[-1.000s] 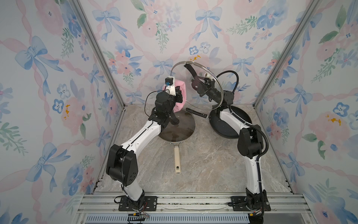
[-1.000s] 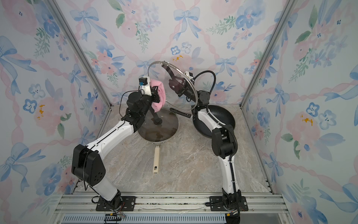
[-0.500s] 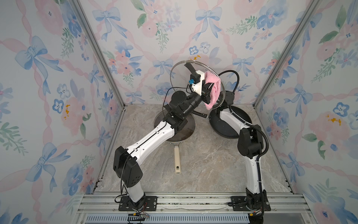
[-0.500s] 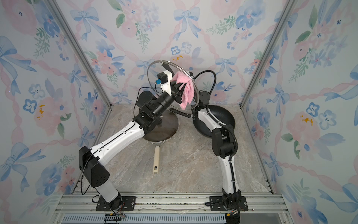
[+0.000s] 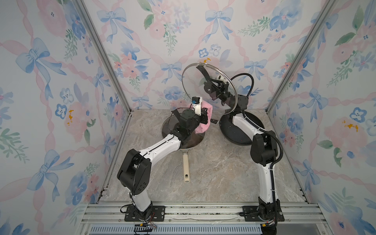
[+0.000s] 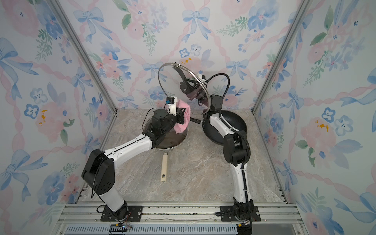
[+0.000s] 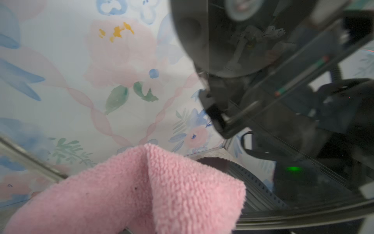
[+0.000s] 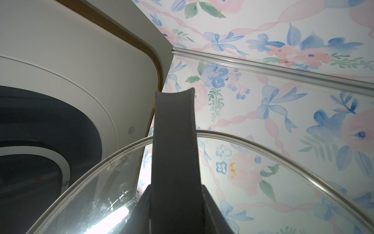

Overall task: Wipe the pot lid with a cloth
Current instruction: Wipe the pot lid.

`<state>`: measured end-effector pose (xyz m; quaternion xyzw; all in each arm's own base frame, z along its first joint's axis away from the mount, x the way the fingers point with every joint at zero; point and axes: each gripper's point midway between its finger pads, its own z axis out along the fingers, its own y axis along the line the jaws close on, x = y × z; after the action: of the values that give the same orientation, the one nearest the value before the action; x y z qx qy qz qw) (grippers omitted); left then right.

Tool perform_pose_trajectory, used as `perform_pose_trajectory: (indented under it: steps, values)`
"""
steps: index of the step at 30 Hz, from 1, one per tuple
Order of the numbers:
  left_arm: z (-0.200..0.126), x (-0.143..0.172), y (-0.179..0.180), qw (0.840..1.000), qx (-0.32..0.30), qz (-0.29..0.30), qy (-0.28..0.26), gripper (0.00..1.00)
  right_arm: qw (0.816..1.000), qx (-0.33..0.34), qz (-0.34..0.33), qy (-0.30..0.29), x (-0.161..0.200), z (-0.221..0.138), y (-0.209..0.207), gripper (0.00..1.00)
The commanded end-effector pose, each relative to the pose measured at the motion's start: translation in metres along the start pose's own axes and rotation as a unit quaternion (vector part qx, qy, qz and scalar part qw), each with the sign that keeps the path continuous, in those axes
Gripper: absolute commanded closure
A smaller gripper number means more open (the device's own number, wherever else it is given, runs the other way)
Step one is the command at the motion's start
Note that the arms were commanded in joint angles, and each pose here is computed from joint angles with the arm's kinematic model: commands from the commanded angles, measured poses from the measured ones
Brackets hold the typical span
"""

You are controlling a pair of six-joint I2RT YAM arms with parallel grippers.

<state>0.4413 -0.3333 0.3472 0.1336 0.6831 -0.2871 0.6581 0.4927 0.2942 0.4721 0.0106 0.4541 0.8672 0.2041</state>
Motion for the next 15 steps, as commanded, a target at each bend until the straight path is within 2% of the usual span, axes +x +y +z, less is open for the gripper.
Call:
perform_pose_trajectory:
  steps: [1,4,6,7,9,11,13,15]
  values:
    - [-0.014,-0.052,-0.089,0.990,0.130,0.016,-0.057,1.00,0.995,-0.092,0.007,0.031,0.024,0.016,0.083,1.00]
    - [-0.014,-0.048,-0.130,0.979,0.198,0.022,-0.046,1.00,0.995,-0.092,0.013,0.035,0.024,0.019,0.080,1.00]
    - [-0.010,-0.042,-0.134,0.979,0.197,0.029,-0.037,1.00,0.995,-0.094,0.013,0.038,0.024,0.020,0.081,1.00]
    - [-0.006,-0.039,-0.125,0.984,0.175,0.032,-0.034,1.00,0.995,-0.094,0.013,0.039,0.025,0.020,0.081,1.00]
    - [0.004,-0.037,-0.092,0.992,0.119,0.029,-0.029,1.00,0.994,-0.097,0.010,0.040,0.027,0.020,0.085,1.00]
    - [0.014,-0.036,-0.043,0.998,0.060,0.006,-0.027,1.00,0.994,-0.098,0.006,0.040,0.028,0.018,0.091,1.00]
    - [0.014,-0.037,0.007,0.999,-0.011,-0.001,-0.031,1.00,0.994,-0.101,0.001,0.040,0.030,0.016,0.097,1.00]
    - [0.007,-0.044,0.043,0.997,-0.068,0.001,-0.042,1.00,0.994,-0.102,-0.003,0.039,0.031,0.014,0.102,1.00]
